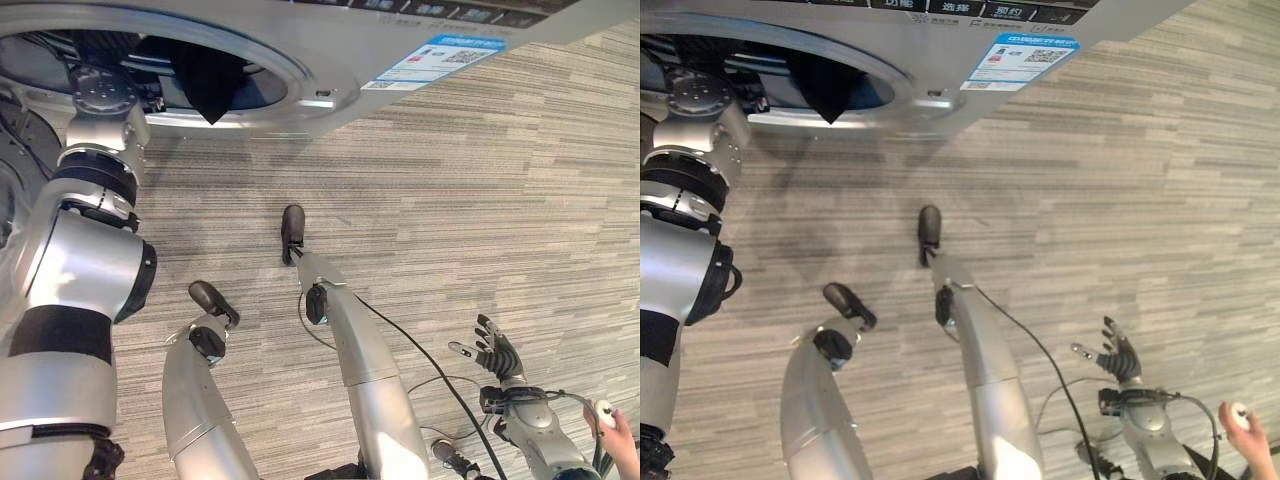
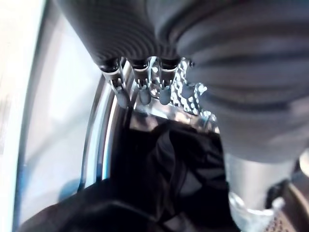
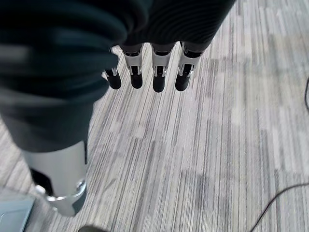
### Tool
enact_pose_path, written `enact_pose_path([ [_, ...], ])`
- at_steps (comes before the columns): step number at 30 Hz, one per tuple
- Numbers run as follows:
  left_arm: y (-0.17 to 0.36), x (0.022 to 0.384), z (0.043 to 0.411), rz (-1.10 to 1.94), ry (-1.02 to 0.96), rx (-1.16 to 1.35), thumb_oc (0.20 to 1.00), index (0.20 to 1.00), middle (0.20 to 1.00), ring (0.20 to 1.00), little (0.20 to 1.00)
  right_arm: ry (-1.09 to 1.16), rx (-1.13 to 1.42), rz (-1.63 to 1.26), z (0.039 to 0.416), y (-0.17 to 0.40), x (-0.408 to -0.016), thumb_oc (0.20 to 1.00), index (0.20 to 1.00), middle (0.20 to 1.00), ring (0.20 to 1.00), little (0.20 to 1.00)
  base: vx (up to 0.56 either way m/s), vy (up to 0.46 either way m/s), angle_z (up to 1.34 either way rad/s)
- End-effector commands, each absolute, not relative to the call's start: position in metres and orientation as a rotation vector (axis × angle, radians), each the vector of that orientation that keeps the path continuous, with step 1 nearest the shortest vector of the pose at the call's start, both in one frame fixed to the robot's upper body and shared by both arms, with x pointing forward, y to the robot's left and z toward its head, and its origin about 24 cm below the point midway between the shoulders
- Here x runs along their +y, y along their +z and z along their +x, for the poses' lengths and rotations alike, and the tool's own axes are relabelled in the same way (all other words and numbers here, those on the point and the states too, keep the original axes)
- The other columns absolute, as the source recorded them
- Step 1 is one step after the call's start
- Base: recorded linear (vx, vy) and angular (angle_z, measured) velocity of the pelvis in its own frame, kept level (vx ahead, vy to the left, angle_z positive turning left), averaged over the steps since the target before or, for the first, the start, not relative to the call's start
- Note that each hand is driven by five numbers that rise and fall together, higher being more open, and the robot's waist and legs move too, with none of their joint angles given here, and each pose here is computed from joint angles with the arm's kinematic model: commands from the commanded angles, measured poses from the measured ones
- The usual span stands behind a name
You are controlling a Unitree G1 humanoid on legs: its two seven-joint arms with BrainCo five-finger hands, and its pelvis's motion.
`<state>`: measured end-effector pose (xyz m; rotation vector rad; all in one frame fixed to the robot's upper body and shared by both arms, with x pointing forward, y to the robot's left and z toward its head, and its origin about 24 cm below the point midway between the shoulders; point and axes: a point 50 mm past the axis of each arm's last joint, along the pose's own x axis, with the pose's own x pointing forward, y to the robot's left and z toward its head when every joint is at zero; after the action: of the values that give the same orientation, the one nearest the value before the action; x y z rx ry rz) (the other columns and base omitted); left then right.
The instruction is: Grab the laundry basket,head to the washer,open it,put in the laundry and shut it.
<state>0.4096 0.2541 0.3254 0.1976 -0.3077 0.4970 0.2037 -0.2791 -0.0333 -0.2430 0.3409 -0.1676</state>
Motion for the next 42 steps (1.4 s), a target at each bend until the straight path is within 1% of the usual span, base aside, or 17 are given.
enact_pose_path([
  [1,0.294,0.272,0.408,0.221,0.546,-0.273,1.000,1.000,1.000,1.000,1.000,-0.151,0.360,-0.281,0.192,-0.034,-0.287,1.000,1.000,1.000,1.000,1.000,-0.04,0.044,0.06],
  [4,0.220,0.259,0.412,0.128,0.508,-0.154,1.000,1.000,1.000,1.000,1.000,-0.109,0.355,-0.302,0.199,-0.041,-0.269,1.000,1.000,1.000,1.000,1.000,-0.06,0.036,0.20],
  [6,0.188,0.251,0.410,0.111,0.480,-0.104,1.000,1.000,1.000,1.000,1.000,-0.105,0.361,-0.310,0.199,-0.043,-0.267,1.000,1.000,1.000,1.000,1.000,-0.04,0.025,0.24],
  [7,0.143,0.240,0.402,0.092,0.442,-0.031,1.000,1.000,1.000,1.000,1.000,-0.118,0.368,-0.307,0.200,-0.046,-0.265,1.000,1.000,1.000,1.000,1.000,-0.01,0.018,0.20],
  [8,0.141,0.240,0.401,0.092,0.443,-0.028,1.000,1.000,1.000,1.000,1.000,-0.118,0.371,-0.310,0.199,-0.047,-0.266,1.000,1.000,1.000,1.000,1.000,-0.02,0.017,0.13],
  [9,0.100,0.230,0.389,0.061,0.405,0.051,1.000,1.000,1.000,1.000,1.000,-0.133,0.402,-0.311,0.198,-0.054,-0.264,1.000,1.000,1.000,1.000,1.000,-0.01,0.007,0.15],
  [10,0.099,0.230,0.389,0.061,0.405,0.053,1.000,1.000,1.000,1.000,1.000,-0.132,0.404,-0.312,0.197,-0.054,-0.264,1.000,1.000,1.000,1.000,1.000,-0.01,0.013,0.16],
  [13,0.022,0.210,0.352,0.092,0.342,0.240,1.000,1.000,1.000,1.000,1.000,-0.178,0.429,-0.276,0.199,-0.061,-0.264,1.000,1.000,1.000,1.000,1.000,0.02,0.048,0.17],
  [15,-0.009,0.204,0.331,0.131,0.313,0.325,1.000,1.000,1.000,1.000,1.000,-0.194,0.446,-0.251,0.200,-0.064,-0.265,1.000,1.000,1.000,1.000,1.000,0.02,0.072,0.13],
  [16,-0.010,0.204,0.331,0.132,0.313,0.326,1.000,1.000,1.000,1.000,1.000,-0.194,0.447,-0.251,0.199,-0.064,-0.265,1.000,1.000,1.000,1.000,1.000,0.07,0.086,0.08],
  [17,-0.041,0.207,0.304,0.084,0.329,0.436,1.000,1.000,1.000,1.000,1.000,-0.204,0.455,-0.209,0.197,-0.065,-0.266,1.000,1.000,1.000,1.000,1.000,0.08,0.068,0.08],
  [20,-0.086,0.218,0.252,0.001,0.363,0.613,1.000,1.000,1.000,1.000,1.000,-0.184,0.516,-0.101,0.180,-0.075,-0.266,1.000,1.000,1.000,1.000,1.000,0.17,0.035,0.05],
  [27,-0.117,0.224,0.204,0.046,0.328,0.760,1.000,1.000,1.000,1.000,1.000,-0.220,0.609,-0.050,0.159,-0.088,-0.279,1.000,1.000,1.000,1.000,1.000,0.11,0.014,0.08],
  [31,-0.121,0.226,0.192,0.042,0.304,0.776,1.000,1.000,1.000,1.000,1.000,-0.247,0.649,-0.039,0.149,-0.092,-0.287,1.000,1.000,1.000,1.000,1.000,0.04,-0.003,-0.08],
  [37,-0.114,0.247,0.177,0.170,0.172,0.743,1.000,1.000,1.000,1.000,1.000,-0.314,0.710,-0.148,0.116,-0.081,-0.331,1.000,1.000,1.000,1.000,1.000,0.08,-0.009,0.28],
  [40,-0.116,0.259,0.166,0.218,0.172,0.773,1.000,1.000,1.000,1.000,1.000,-0.327,0.688,-0.155,0.115,-0.075,-0.336,1.000,1.000,1.000,1.000,1.000,0.18,0.135,-0.03],
  [42,-0.116,0.271,0.153,0.242,0.186,0.795,1.000,1.000,1.000,1.000,1.000,-0.301,0.633,-0.188,0.126,-0.063,-0.339,1.000,1.000,1.000,1.000,1.000,0.23,0.223,0.06],
])
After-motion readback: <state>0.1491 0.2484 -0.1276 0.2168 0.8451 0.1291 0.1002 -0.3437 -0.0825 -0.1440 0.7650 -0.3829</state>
